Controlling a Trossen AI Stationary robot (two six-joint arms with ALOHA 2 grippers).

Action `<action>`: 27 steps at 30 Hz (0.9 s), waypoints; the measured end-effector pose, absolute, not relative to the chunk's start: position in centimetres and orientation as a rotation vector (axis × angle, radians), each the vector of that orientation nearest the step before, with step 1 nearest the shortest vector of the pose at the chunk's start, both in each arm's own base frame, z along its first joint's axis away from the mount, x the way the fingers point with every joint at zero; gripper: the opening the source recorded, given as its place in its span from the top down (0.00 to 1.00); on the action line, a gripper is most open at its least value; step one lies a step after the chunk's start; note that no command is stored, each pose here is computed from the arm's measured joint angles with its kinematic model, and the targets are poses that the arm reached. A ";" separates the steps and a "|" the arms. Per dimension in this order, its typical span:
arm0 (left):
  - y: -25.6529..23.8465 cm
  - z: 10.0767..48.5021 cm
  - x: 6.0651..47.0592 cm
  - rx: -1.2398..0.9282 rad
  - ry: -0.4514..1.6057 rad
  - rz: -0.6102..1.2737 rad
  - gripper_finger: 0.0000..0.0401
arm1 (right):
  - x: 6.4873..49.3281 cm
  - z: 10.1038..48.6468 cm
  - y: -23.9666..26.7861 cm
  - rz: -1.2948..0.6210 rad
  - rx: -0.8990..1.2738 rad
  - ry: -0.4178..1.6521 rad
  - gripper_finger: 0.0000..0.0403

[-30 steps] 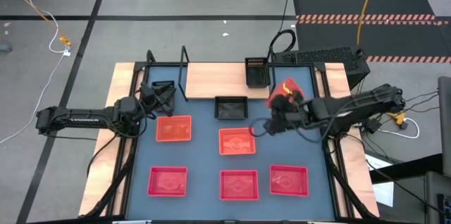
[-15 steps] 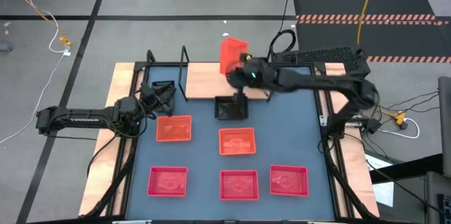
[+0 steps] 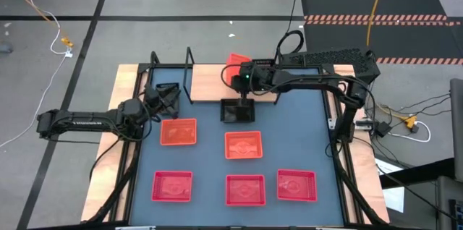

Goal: Stack baskets on shelf by color
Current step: Put the right orange bin on the shelf, then adjust the black bin on the shelf

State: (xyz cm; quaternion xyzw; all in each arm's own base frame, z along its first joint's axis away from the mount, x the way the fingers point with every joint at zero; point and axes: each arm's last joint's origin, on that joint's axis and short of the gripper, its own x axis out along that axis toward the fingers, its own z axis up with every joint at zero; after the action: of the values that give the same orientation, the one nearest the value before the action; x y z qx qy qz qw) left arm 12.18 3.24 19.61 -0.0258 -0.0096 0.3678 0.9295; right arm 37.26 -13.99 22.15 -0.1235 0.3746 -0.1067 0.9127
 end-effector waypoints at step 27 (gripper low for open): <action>3.3 19.4 12.2 -0.048 -0.001 0.755 0.62 | 37.1 22.7 -13.9 -0.256 -0.250 0.759 0.76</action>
State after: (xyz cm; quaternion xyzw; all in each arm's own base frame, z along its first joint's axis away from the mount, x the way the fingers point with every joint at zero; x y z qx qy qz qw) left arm 12.17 3.26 19.44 -0.0237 -0.0007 0.3685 0.9293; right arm 37.11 -13.86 22.74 -0.1215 0.3683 -0.1241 0.9133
